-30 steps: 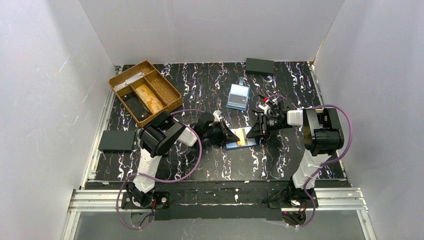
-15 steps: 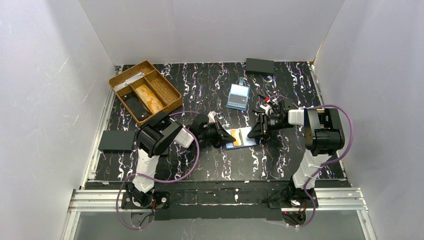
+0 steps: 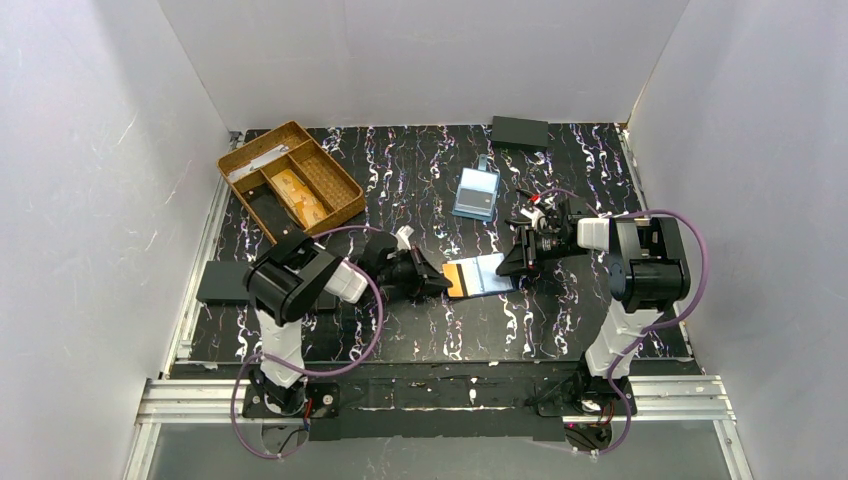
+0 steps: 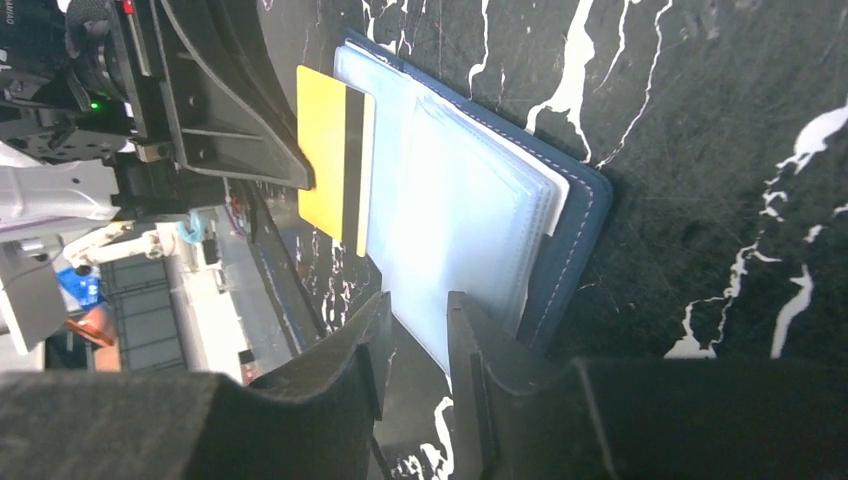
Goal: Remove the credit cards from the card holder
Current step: Remove the credit card from the card holder, then place the credit card in the storage box.
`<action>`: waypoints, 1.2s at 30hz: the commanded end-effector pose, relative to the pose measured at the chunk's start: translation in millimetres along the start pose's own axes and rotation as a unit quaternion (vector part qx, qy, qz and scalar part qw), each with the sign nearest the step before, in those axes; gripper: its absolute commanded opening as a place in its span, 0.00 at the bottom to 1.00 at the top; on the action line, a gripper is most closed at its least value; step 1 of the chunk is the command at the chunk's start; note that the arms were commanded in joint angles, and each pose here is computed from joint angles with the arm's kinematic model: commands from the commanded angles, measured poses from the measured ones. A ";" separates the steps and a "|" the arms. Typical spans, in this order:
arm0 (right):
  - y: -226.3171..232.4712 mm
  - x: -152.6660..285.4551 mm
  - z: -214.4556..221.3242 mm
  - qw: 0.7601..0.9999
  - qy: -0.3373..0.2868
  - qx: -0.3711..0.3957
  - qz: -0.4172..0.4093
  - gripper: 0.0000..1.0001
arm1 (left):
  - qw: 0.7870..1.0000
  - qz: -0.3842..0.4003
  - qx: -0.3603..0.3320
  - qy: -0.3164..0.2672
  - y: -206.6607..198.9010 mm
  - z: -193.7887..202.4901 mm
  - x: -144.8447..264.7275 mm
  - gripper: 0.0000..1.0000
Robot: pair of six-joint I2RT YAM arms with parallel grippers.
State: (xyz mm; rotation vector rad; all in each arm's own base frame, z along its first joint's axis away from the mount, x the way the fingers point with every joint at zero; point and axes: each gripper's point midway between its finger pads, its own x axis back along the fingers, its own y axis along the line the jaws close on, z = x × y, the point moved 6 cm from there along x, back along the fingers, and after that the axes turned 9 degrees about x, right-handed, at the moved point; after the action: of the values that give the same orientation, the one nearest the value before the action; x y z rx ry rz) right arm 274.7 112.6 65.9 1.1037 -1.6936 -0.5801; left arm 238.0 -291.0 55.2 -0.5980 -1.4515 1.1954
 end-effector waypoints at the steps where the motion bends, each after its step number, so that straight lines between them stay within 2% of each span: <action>1: 0.8 16.6 -14.5 0.994 -0.010 0.108 0.022 0.39 | 0.999 0.006 -0.043 0.002 -9.8 9.0 22.4 0.00; 6: 36.4 37.5 -20.5 0.975 -0.015 0.220 -0.012 0.45 | 0.994 0.022 -0.103 0.004 -27.7 18.9 42.6 0.00; 10: 51.3 51.8 -23.8 0.954 -0.025 0.299 0.021 0.55 | 0.983 0.040 -0.177 -0.001 -49.0 27.1 63.2 0.00; 13: 64.2 59.5 -23.9 0.934 -0.042 0.355 0.029 0.72 | 0.970 0.059 -0.234 -0.008 -65.0 34.1 76.9 0.00; 16: 89.1 63.6 -14.3 0.913 -0.054 0.404 -0.026 0.93 | 0.955 0.079 -0.286 -0.009 -79.2 44.1 82.8 0.00; 17: 97.6 64.4 -10.4 0.900 -0.056 0.429 -0.048 0.97 | 0.949 0.086 -0.304 -0.007 -84.0 48.4 83.0 0.00; 19: 115.5 65.4 -2.6 0.887 -0.047 0.452 -0.083 0.98 | 0.937 0.101 -0.335 -0.005 -94.3 56.7 82.2 0.00; 24: 151.2 60.0 12.2 0.875 0.000 0.457 -0.157 0.98 | 0.917 0.127 -0.378 -0.009 -119.3 68.8 78.3 0.00; 29: 172.5 55.1 19.1 0.878 0.017 0.430 -0.212 0.98 | 0.896 0.158 -0.414 -0.009 -146.4 79.4 78.0 0.00; 36: 189.0 53.4 8.2 0.881 0.018 0.415 -0.227 0.98 | 0.878 0.180 -0.443 0.000 -159.8 92.2 79.3 0.00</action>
State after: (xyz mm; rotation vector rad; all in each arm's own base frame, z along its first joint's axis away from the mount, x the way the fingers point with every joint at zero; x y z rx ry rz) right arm 188.2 145.5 212.6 2.1019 -1.6821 -0.0068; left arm 174.9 -308.2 218.8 -1.4330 -1.8657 0.7509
